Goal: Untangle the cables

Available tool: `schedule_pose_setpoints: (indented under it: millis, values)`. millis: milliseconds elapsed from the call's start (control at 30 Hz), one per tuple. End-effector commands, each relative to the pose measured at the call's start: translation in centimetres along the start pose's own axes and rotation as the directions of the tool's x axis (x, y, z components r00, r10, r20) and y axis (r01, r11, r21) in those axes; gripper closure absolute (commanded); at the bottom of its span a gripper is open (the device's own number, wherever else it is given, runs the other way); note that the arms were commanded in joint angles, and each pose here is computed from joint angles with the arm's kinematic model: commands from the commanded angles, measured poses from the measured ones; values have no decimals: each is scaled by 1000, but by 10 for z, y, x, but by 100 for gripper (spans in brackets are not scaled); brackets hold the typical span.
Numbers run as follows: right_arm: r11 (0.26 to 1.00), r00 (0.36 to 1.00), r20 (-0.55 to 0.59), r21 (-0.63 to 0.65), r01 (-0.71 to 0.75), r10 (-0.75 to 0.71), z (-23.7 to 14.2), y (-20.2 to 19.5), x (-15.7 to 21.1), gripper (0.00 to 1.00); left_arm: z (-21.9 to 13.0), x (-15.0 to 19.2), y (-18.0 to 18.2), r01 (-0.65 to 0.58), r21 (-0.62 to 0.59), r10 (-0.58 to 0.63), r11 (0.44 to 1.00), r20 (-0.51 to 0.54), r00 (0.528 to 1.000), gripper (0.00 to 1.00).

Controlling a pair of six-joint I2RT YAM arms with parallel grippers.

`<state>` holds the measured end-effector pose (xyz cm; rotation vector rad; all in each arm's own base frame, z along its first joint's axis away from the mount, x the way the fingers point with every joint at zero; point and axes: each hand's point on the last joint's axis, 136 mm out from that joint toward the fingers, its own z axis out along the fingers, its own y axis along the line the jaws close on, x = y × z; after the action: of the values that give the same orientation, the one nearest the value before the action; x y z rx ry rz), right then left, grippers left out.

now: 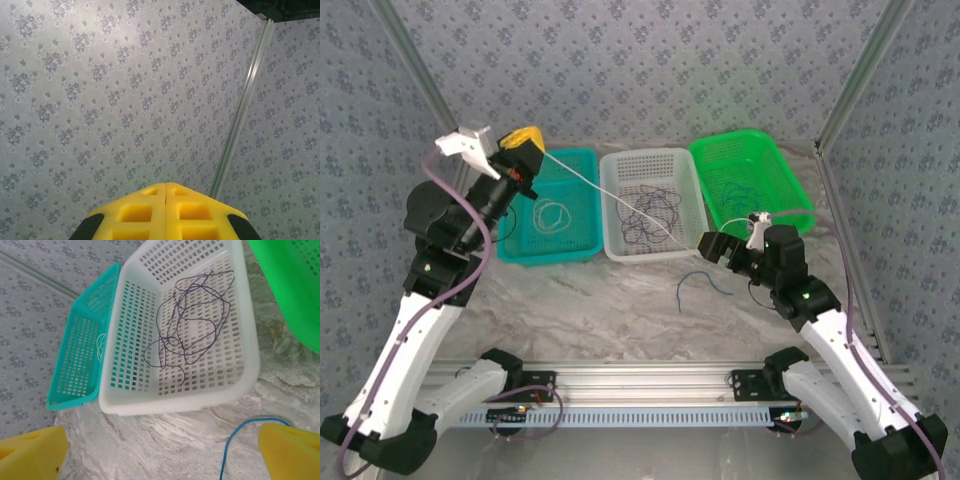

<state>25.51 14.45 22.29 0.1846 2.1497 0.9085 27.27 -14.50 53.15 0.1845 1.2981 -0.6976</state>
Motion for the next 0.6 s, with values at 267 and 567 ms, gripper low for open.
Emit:
schedule_pose_setpoints:
  millis: [267, 567]
  values:
    - [994, 969, 231, 30, -101, 91, -37, -21, -31, 0, -1, 8, -2, -59, 15, 59, 998, -56, 997, 100]
    - [958, 927, 285, -217, -186, 245, -33, 10, -57, 0, -9, 82, -6, 129, 90, -114, 988, -153, 982, 100]
